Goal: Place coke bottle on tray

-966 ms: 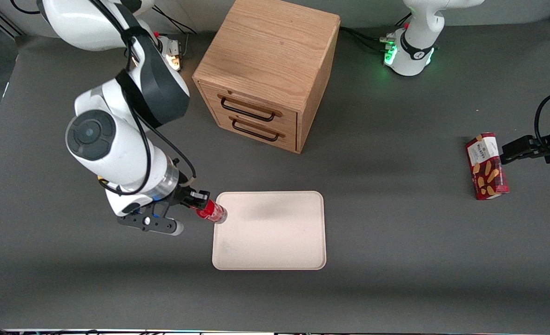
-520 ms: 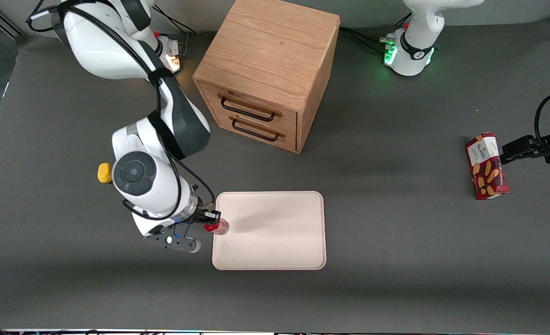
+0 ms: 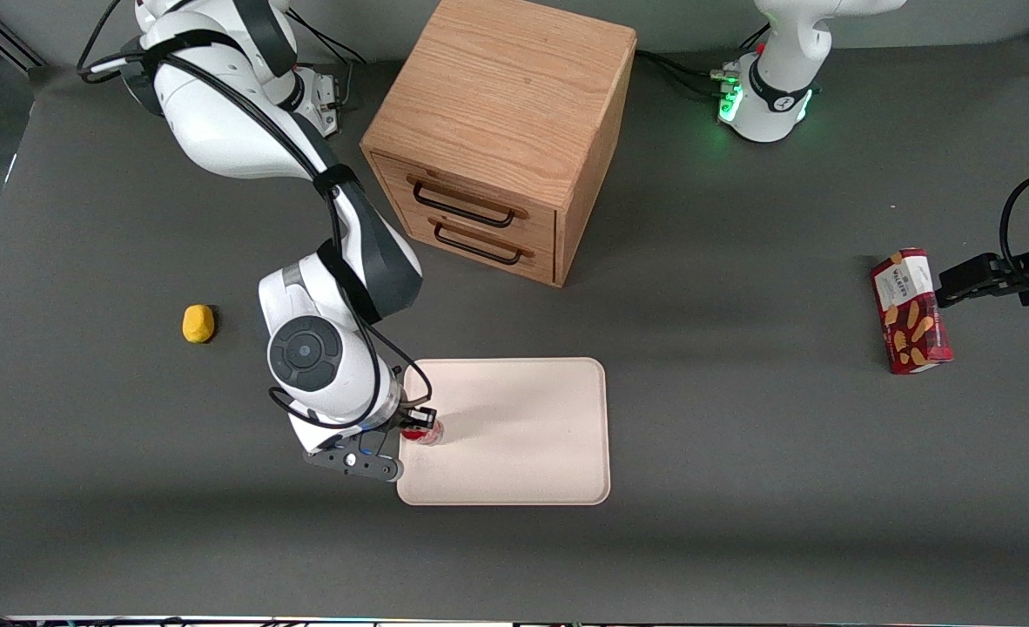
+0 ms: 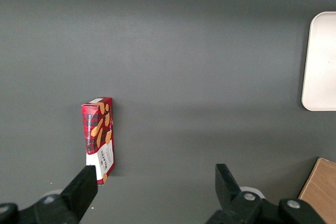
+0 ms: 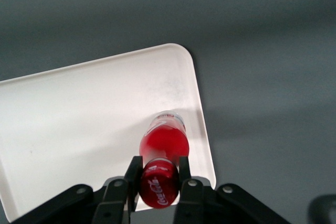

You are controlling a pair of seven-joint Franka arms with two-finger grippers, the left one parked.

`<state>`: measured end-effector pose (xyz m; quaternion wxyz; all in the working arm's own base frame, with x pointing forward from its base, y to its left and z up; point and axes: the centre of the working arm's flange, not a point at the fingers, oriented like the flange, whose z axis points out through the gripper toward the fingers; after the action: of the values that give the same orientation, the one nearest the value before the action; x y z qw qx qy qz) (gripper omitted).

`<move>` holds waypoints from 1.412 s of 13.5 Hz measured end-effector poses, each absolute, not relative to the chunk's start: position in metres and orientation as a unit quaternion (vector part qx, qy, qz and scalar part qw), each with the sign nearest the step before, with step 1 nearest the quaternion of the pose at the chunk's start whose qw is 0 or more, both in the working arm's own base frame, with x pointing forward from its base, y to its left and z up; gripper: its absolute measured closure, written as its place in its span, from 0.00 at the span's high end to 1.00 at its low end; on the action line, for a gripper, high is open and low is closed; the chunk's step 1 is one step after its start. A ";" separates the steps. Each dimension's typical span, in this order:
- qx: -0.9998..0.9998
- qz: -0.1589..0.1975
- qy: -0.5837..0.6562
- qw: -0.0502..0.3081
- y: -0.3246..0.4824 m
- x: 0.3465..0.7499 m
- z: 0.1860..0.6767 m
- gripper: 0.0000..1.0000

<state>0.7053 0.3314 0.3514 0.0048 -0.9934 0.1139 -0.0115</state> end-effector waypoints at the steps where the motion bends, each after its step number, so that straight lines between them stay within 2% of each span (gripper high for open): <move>1: -0.993 -0.009 0.114 0.003 0.331 0.705 0.347 0.32; 5: -0.993 -0.008 0.115 0.002 0.332 0.706 0.341 0.34; 11: -0.993 -0.021 0.117 0.010 0.332 0.708 0.358 0.96; 12: -0.993 -0.025 0.117 0.012 0.331 0.707 0.372 1.00; 15: -0.993 -0.012 0.118 0.003 0.321 0.687 0.447 1.00; 19: -0.993 -0.001 0.122 -0.005 0.294 0.640 0.565 1.00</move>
<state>0.6396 0.2941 0.5647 -0.0054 -0.9925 0.1220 -0.0007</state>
